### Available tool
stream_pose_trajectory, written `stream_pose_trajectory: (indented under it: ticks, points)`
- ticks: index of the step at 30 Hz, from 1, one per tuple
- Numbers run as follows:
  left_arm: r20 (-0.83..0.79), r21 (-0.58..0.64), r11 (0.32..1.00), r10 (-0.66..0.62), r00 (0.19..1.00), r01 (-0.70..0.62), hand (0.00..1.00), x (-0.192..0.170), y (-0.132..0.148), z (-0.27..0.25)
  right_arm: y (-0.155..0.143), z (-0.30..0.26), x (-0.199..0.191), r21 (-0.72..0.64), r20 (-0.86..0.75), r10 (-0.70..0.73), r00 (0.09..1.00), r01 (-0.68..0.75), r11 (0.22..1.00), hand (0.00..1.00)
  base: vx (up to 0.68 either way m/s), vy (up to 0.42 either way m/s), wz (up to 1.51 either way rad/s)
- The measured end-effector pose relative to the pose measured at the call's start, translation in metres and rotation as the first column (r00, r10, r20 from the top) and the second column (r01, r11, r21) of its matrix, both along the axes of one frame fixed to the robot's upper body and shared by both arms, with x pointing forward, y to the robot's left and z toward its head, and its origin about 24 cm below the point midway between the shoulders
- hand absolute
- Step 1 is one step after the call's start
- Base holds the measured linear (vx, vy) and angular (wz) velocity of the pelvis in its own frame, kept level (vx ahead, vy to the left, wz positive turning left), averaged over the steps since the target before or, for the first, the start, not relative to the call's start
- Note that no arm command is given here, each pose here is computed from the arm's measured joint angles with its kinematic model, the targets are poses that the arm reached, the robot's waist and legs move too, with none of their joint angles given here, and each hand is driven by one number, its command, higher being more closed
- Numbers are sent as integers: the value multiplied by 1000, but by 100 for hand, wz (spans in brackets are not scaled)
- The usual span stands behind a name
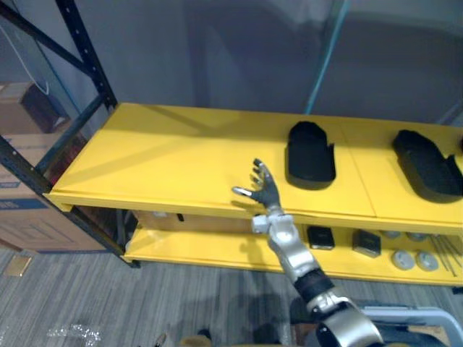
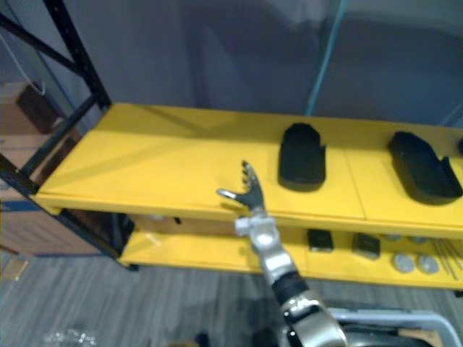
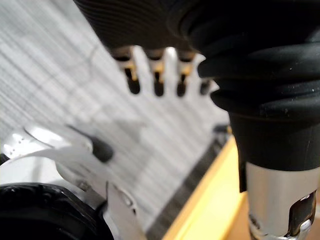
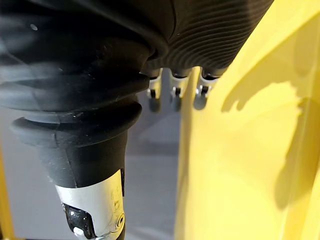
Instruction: Walk over and take plastic housings, then place them on the shelf
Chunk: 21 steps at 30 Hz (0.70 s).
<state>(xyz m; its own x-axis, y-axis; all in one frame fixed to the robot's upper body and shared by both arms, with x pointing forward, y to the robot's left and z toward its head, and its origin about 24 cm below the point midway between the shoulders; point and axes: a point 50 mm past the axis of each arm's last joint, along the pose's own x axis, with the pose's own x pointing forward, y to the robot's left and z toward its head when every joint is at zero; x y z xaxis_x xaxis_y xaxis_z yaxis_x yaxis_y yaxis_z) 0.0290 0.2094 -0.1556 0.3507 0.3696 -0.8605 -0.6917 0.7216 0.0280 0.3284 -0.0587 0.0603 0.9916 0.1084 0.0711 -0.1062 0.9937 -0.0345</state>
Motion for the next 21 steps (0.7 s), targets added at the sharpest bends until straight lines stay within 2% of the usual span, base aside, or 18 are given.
stream_pose_trajectory:
  ticks: [9,14,21]
  points:
    - [18,-12,1000,-22,1000,22,0,11,-4,0,-1,12,18,-50,-5,-107,994,106,993,0,28,32,9]
    - [23,-25,998,-59,998,60,0,15,-10,0,-16,32,34,-51,34,-216,976,218,975,0,-10,21,7]
    - [16,-29,994,-105,994,105,0,17,-12,0,-47,32,42,-32,-3,-392,920,391,920,0,18,20,8]
